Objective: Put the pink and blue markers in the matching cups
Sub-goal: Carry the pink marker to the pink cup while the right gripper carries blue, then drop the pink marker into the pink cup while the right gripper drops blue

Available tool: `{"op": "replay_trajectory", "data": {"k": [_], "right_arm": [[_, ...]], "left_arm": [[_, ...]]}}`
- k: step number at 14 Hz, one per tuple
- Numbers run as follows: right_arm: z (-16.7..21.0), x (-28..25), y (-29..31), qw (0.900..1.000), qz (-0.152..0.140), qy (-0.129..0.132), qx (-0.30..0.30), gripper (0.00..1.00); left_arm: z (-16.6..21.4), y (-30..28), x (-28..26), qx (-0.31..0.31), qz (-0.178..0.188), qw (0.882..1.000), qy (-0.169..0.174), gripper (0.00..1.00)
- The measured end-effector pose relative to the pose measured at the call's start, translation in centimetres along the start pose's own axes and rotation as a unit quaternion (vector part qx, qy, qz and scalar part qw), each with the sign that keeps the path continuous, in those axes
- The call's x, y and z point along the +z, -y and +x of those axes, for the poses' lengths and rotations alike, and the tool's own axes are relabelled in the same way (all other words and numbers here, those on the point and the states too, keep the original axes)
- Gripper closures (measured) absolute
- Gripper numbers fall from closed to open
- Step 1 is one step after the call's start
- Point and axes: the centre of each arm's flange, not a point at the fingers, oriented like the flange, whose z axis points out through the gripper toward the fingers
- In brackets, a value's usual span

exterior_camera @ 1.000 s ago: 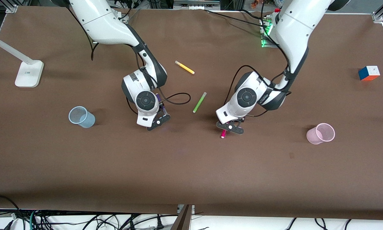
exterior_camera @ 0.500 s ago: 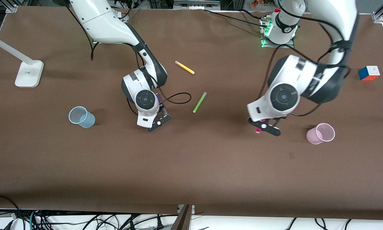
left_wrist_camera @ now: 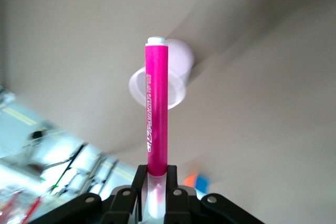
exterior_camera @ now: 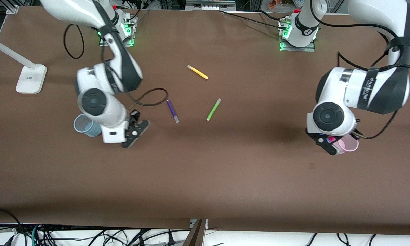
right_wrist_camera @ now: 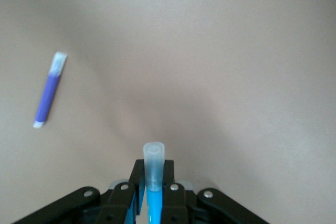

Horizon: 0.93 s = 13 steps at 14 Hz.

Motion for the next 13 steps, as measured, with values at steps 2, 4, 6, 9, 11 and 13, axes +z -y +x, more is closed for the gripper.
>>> {"op": "replay_trajectory", "data": {"k": [2,4,6,9,11,13], "right_arm": [[-3.4,-2.2,-3.0,0.998,0.031,-0.027,-0.046,0.83],[-7.0,-2.8,-5.9,0.993,0.065,-0.046,-0.092,0.83],[-10.4,-2.5,-8.8,0.983,0.093,-0.079,-0.135,0.83],[-15.5,-1.7,-12.6,0.965,0.125,-0.133,-0.188,0.83],[-17.1,-0.7,-13.5,0.952,0.141,-0.157,-0.222,0.83],[-17.9,0.7,-14.1,0.935,0.156,-0.186,-0.259,0.83]], "left_arm": [[-0.4,1.7,2.2,0.023,0.024,0.999,0.032,0.82],[-0.3,3.4,5.8,0.04,0.034,0.997,0.065,0.82],[0.2,4.6,10.0,0.052,0.032,0.994,0.095,0.82],[2.1,3.7,13.8,0.077,0.019,0.99,0.118,0.82],[3.0,2.6,14.9,0.09,0.009,0.987,0.131,0.82],[3.7,1.9,15.7,0.099,0.005,0.985,0.14,0.82]]}}
